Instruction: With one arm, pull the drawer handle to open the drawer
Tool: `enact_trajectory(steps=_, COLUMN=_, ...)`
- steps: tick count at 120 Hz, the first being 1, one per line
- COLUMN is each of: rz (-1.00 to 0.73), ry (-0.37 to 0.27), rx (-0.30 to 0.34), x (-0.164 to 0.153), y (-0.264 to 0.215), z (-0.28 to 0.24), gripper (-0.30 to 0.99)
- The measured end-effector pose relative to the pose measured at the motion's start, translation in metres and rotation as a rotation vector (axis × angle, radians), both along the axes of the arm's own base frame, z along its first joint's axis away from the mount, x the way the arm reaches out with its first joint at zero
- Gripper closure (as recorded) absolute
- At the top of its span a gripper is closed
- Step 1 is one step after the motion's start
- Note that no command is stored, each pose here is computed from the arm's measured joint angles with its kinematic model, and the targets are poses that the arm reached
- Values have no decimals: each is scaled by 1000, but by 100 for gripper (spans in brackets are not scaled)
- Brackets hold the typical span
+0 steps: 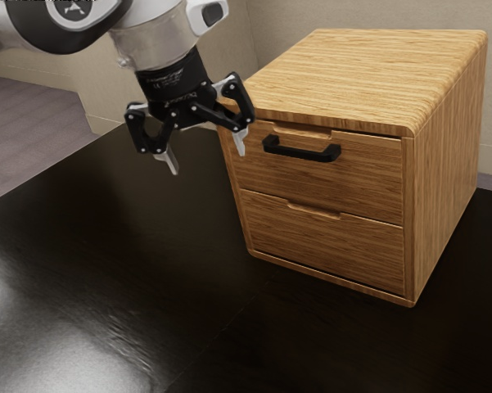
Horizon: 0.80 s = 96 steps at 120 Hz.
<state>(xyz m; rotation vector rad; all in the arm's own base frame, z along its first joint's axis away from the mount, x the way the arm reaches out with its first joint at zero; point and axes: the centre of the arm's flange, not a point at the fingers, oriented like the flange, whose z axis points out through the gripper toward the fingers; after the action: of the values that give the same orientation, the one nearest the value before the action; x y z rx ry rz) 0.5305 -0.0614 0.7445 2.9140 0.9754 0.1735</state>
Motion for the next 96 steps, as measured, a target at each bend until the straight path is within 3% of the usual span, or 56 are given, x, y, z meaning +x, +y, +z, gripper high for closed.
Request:
enact_trajectory(steps=21, rz=209, ry=-50, rx=-24, x=11, y=-4, z=-2, gripper=0)
enact_trajectory(steps=46, rz=308, ry=-116, rx=-74, x=25, y=-46, z=-7, gripper=0)
enact_trajectory(steps=96, rz=542, ry=-144, rx=-131, x=47, y=-33, z=-23, gripper=9)
